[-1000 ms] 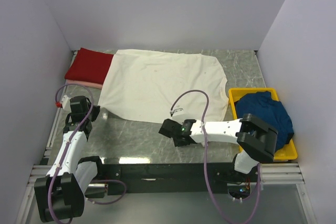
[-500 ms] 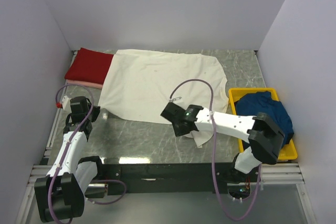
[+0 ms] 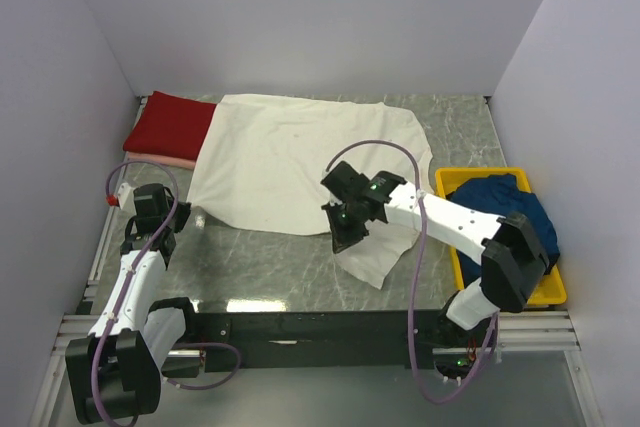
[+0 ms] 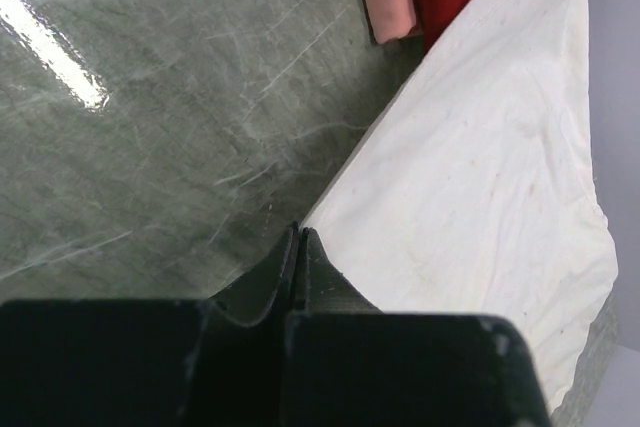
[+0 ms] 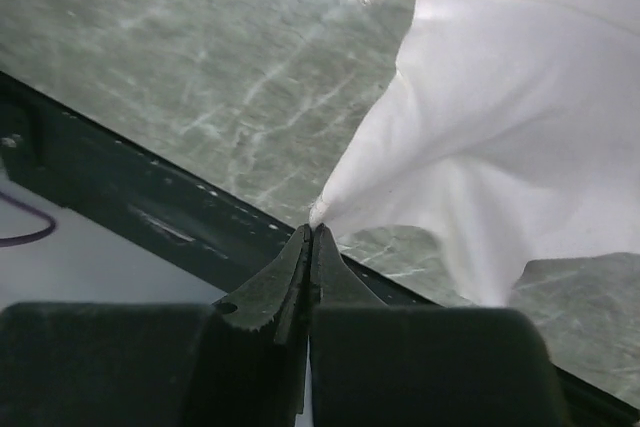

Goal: Fold and stack the t-shirts
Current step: Flatten the tshirt out

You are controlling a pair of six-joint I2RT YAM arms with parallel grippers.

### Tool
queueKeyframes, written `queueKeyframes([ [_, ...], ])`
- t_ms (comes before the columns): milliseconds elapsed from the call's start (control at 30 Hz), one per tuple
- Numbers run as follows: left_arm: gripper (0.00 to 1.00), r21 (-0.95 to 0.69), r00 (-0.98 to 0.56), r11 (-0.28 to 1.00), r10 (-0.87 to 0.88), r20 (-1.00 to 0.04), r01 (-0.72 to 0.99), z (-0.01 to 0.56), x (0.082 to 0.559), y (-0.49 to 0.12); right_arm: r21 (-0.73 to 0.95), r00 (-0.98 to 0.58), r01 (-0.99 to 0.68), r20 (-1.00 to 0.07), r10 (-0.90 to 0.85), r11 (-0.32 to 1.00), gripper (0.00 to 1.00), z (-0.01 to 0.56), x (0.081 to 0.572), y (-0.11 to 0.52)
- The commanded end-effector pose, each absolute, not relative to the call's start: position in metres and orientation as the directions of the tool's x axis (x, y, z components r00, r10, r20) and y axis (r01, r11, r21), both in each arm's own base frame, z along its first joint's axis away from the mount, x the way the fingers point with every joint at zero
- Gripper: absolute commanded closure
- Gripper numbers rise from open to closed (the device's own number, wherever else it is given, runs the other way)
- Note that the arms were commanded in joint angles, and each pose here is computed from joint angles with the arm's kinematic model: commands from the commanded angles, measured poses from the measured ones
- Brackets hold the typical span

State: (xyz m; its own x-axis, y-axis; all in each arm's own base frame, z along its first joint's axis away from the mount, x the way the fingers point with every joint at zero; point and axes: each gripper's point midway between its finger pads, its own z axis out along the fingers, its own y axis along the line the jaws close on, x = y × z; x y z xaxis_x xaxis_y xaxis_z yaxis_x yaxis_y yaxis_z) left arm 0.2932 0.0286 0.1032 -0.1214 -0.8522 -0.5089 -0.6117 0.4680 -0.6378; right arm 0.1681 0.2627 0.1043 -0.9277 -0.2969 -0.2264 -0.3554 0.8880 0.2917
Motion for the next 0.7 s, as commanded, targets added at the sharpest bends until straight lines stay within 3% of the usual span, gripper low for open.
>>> queueKeyframes([
  [0,0.99,-0.650,-0.100,0.485,-0.839,-0.535,-0.585,0.116,0.298,0.031,0.412,-0.930,-0.364,-0.206,-0.304,0.835,1.00,0.128,0.174,0.280],
  [67,0.99,-0.651,-0.101,0.485,-0.839,-0.534,-0.584,0.115,0.298,0.031,0.408,-0.932,-0.359,-0.203,-0.299,0.840,1.00,0.127,0.178,0.281],
  [133,0.99,-0.651,-0.102,0.484,-0.840,-0.533,-0.585,0.114,0.299,0.031,0.428,-0.937,-0.348,-0.187,-0.295,0.834,0.94,0.122,0.176,0.285],
  [167,0.99,-0.650,-0.104,0.485,-0.840,-0.533,-0.585,0.114,0.299,0.031,0.426,-0.941,-0.338,-0.171,-0.292,0.839,0.88,0.116,0.173,0.283],
  [200,0.99,-0.649,-0.105,0.485,-0.840,-0.533,-0.586,0.114,0.299,0.031,0.428,-0.944,-0.330,-0.166,-0.286,0.841,0.75,0.114,0.172,0.283],
  [333,0.99,-0.642,-0.106,0.487,-0.837,-0.537,-0.592,0.113,0.299,0.032,0.404,-0.959,-0.253,-0.228,-0.171,0.879,0.58,0.118,0.178,0.267],
  [600,0.99,-0.649,-0.100,0.485,-0.838,-0.536,-0.585,0.115,0.298,0.031,0.353,-0.874,0.165,-0.380,0.302,0.921,0.60,0.110,0.209,0.149],
  [667,0.99,-0.648,-0.095,0.486,-0.836,-0.541,-0.586,0.115,0.297,0.032,0.351,-0.854,0.235,-0.372,0.365,0.906,0.60,0.093,0.206,0.130],
])
